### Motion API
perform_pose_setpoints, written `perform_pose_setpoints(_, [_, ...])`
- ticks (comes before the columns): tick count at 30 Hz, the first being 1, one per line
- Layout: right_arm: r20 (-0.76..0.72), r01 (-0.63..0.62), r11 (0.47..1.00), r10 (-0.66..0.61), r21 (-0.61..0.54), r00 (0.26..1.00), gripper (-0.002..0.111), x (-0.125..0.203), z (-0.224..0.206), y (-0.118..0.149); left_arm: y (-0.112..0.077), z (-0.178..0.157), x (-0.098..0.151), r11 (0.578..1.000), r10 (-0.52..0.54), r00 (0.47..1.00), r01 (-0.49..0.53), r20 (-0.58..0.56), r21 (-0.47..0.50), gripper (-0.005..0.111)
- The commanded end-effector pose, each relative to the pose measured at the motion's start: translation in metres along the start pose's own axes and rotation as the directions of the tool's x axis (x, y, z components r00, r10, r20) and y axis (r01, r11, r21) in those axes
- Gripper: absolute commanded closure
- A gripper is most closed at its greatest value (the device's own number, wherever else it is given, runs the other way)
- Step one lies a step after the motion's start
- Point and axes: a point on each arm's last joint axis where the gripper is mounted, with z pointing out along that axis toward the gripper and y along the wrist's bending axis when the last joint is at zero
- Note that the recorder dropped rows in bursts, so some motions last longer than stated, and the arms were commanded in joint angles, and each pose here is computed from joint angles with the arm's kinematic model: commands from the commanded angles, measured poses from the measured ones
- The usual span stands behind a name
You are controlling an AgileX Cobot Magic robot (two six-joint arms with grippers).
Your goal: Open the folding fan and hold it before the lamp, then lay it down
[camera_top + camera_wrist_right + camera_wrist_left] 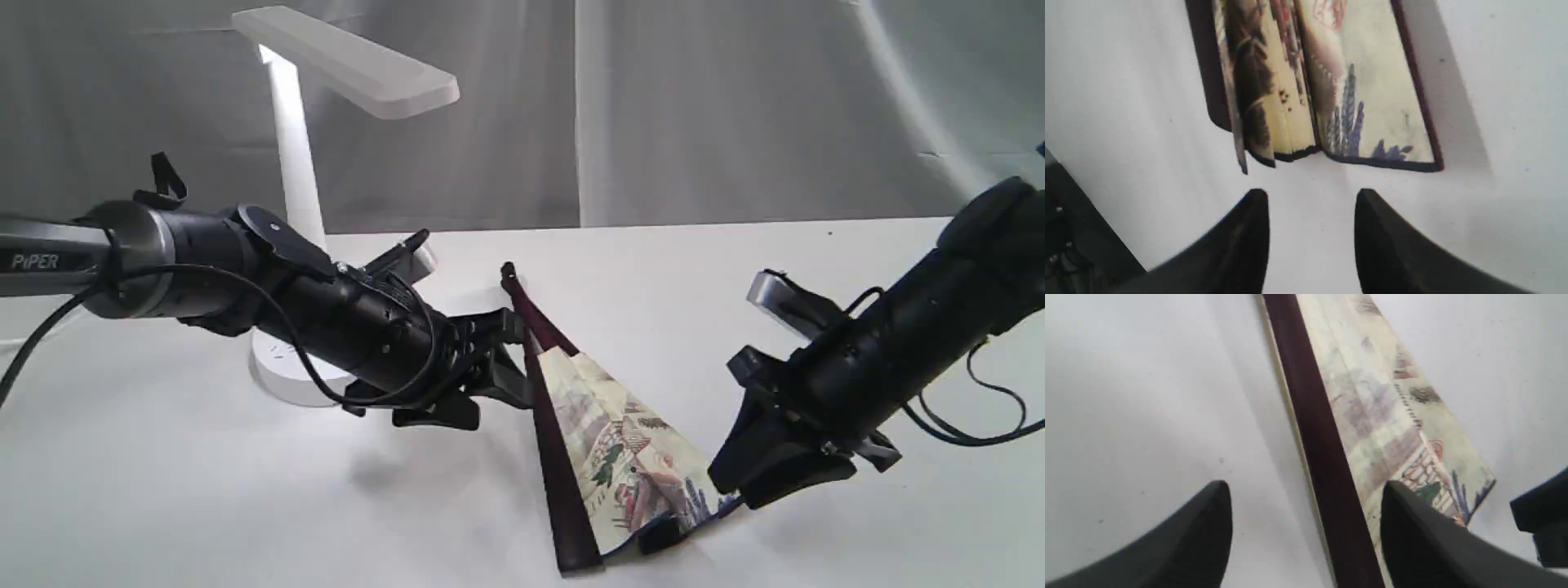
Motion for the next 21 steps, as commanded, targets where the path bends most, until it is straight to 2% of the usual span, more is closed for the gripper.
perform_pose_setpoints(1, [-0.034,0.022,1.000,-0.022,0.012,0.999,0.069,0.001,0.007,0.008,0.000,-0.001,-0.001,0.999,-0.013,1.000,0.012,-0.016,-0.045,0.052])
perform_pose_setpoints(4, [-0.032,0.011,1.000,-0.010,0.012,0.999,0.068,0.001,0.007,0.008,-0.007,-0.001,0.000,1.000,0.002,0.999,-0.003,-0.049,-0.021,0.052])
perform_pose_setpoints(7, [-0.056,-0.023,0.998,0.026,0.055,0.998,0.068,0.004,0.006,0.004,-0.024,0.000,-0.003,0.999,0.043,0.997,-0.044,-0.059,-0.018,0.052])
perform_pose_setpoints(13, [-0.100,-0.084,0.961,0.114,0.265,0.988,0.068,0.014,-0.010,-0.002,-0.050,0.006,-0.006,0.964,0.110,0.994,-0.111,-0.018,-0.243,0.052])
perform_pose_setpoints(16, [-0.038,-0.109,0.923,0.133,0.369,0.990,0.069,0.018,-0.031,0.005,-0.062,0.010,-0.007,0.955,0.112,0.993,-0.098,0.036,-0.279,0.052])
perform_pose_setpoints(21, [0.091,-0.123,0.893,0.092,0.433,0.992,0.071,0.033,-0.050,0.020,-0.080,0.014,-0.016,0.964,0.097,0.990,-0.069,0.099,-0.256,0.054])
